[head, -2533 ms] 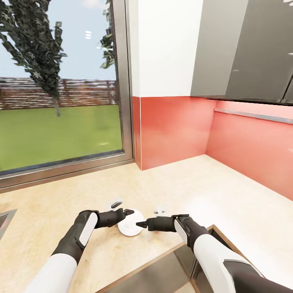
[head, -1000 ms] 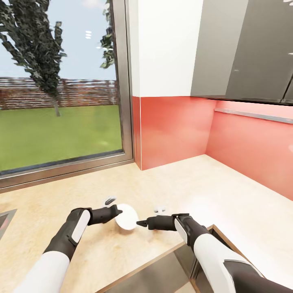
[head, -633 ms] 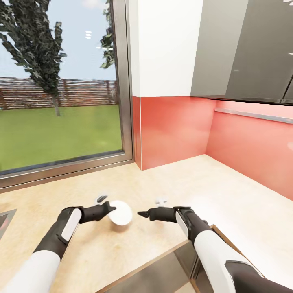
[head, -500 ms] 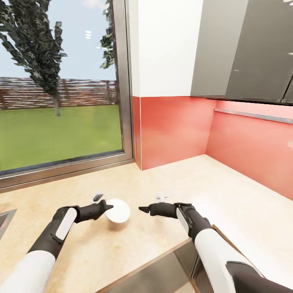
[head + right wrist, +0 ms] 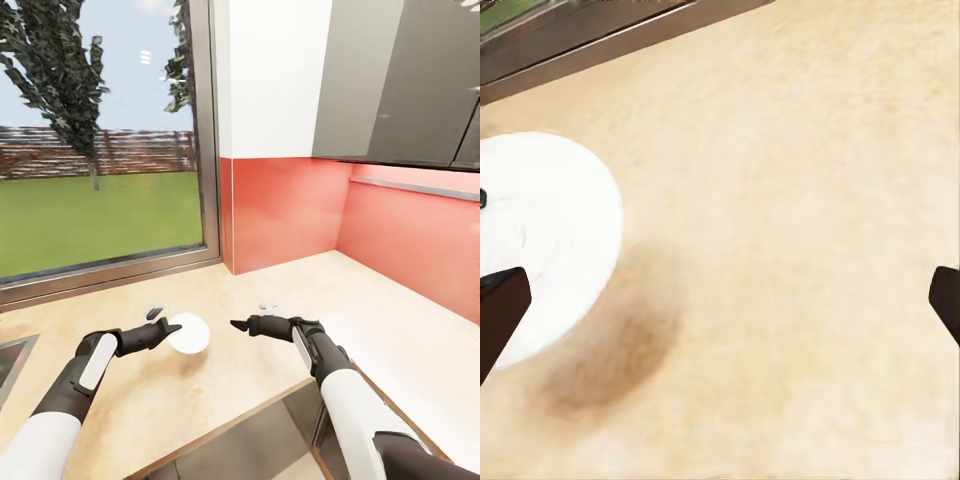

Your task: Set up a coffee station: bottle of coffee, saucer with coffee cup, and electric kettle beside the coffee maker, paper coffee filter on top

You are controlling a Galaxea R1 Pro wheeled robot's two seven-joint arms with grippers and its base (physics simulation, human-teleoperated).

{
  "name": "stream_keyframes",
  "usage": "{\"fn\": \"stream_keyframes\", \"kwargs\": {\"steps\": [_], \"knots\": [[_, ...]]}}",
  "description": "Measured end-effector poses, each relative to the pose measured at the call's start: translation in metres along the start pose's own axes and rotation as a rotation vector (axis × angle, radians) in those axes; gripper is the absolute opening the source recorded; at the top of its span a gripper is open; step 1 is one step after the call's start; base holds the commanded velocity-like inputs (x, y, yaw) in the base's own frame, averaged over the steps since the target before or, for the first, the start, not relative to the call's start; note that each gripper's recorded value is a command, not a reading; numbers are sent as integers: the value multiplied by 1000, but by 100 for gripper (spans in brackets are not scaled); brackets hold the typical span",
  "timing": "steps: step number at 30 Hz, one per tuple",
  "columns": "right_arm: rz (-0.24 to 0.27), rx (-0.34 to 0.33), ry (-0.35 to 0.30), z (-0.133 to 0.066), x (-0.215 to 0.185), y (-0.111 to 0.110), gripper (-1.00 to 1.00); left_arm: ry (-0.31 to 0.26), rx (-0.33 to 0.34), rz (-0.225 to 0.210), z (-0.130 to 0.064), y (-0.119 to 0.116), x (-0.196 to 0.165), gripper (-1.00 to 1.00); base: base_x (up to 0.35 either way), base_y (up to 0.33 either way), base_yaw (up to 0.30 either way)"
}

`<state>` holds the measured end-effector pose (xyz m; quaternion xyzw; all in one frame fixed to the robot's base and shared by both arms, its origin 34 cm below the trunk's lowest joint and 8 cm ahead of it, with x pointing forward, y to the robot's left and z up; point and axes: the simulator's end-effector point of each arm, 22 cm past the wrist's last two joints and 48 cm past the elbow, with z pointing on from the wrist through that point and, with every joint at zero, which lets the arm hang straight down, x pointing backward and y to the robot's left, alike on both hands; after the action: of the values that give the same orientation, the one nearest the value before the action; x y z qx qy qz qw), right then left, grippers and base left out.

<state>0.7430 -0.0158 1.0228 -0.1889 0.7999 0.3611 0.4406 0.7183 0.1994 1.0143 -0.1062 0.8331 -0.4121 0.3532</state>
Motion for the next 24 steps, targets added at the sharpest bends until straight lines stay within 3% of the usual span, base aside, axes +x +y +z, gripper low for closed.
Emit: {"fn": "stream_keyframes", "kwargs": {"steps": [7, 24], "knots": [[-19, 5, -16, -2, -9, 0, 100, 1, 2, 1, 1, -2, 1, -100, -333, 128, 53], [-27, 4, -20, -5, -14, 5, 100, -12, 7, 8, -5, -6, -5, -100, -333, 118, 219]]}}
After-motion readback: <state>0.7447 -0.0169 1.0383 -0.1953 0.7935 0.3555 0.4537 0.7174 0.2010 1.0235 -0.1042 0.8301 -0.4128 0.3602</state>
